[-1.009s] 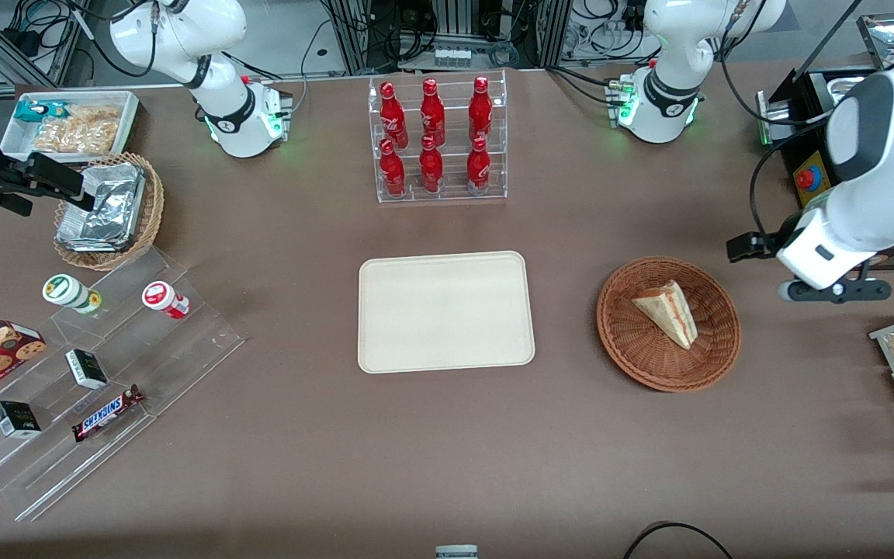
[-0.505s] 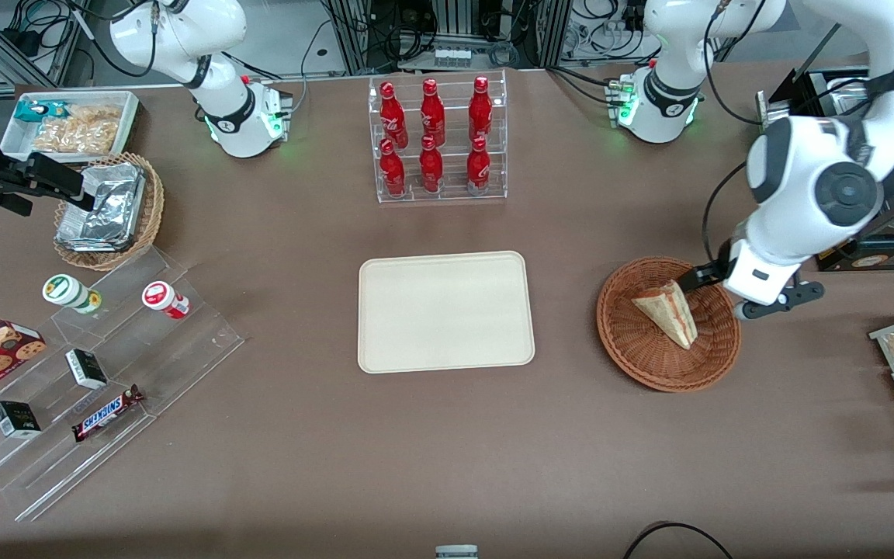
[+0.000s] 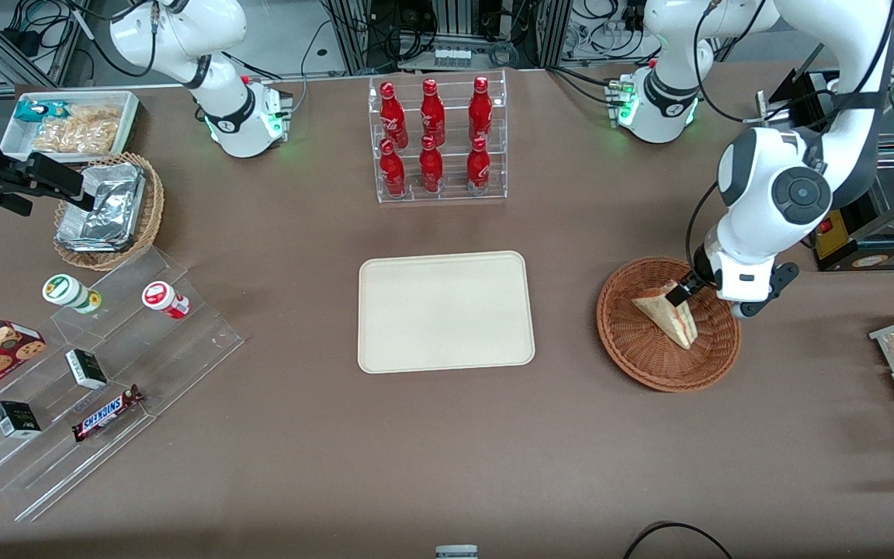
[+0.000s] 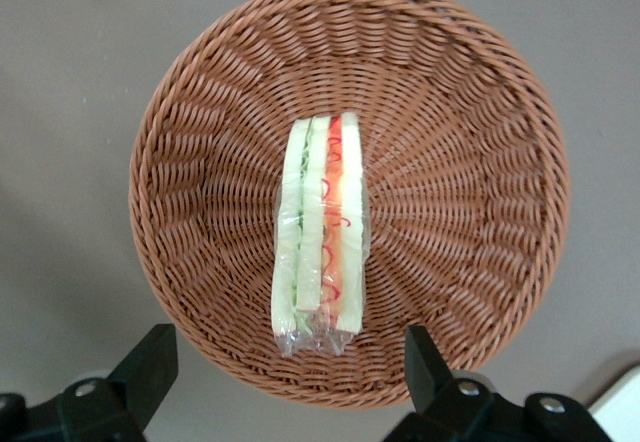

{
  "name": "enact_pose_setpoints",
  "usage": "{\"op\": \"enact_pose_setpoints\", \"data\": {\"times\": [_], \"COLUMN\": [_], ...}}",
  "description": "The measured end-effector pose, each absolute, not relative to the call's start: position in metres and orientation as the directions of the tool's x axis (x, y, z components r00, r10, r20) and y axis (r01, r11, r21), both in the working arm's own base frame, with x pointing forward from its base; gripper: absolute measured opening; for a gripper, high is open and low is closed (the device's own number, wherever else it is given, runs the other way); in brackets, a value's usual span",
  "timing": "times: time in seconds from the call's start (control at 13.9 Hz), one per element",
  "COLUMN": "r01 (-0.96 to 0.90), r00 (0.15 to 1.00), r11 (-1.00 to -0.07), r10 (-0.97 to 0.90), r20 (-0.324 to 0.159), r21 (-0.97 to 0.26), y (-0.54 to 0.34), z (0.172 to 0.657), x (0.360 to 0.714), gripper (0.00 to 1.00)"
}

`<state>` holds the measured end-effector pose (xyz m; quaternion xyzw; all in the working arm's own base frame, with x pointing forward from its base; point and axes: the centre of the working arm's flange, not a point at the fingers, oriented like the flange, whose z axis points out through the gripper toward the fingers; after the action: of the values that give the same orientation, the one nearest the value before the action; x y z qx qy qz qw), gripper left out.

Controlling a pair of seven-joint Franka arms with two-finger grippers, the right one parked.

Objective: Place sandwich from basket to tray
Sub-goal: 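Lower the left gripper and close it on the wrapped sandwich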

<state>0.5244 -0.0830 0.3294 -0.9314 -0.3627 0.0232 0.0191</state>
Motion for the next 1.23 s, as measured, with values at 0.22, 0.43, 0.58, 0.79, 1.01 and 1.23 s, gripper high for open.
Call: {"op": "enact_pose_setpoints", "data": {"times": [0.22,0.43,0.58,0.79,1.01,1.23], "r01": [0.724,0.752,0.755,0.759,0.773,0.771], "r00": [0.688,0.658,0.654,0.645,0.625,0.624], "r11": [-0.689,-0.659,-0.655,-0.648,-0.630,-0.629], "r10": [0.725,0.752,0.756,0.762,0.777,0.777], "r20": [-0.027,-0.031,-0.044,-0.063,-0.074,-0.082], "r21": [-0.040,-0.028,-0.039,-0.060,-0.077,-0.096], "y": [-0.084,-0.086,-0.086,-0.086,-0.086,-0.086], "z": [0.308,0.282,0.266,0.250,0.241,0.251], "x": [0.530,0.535,0.535,0.533,0.531,0.537], "gripper": [1.00,1.00,1.00,1.00,0.68,0.39]}}
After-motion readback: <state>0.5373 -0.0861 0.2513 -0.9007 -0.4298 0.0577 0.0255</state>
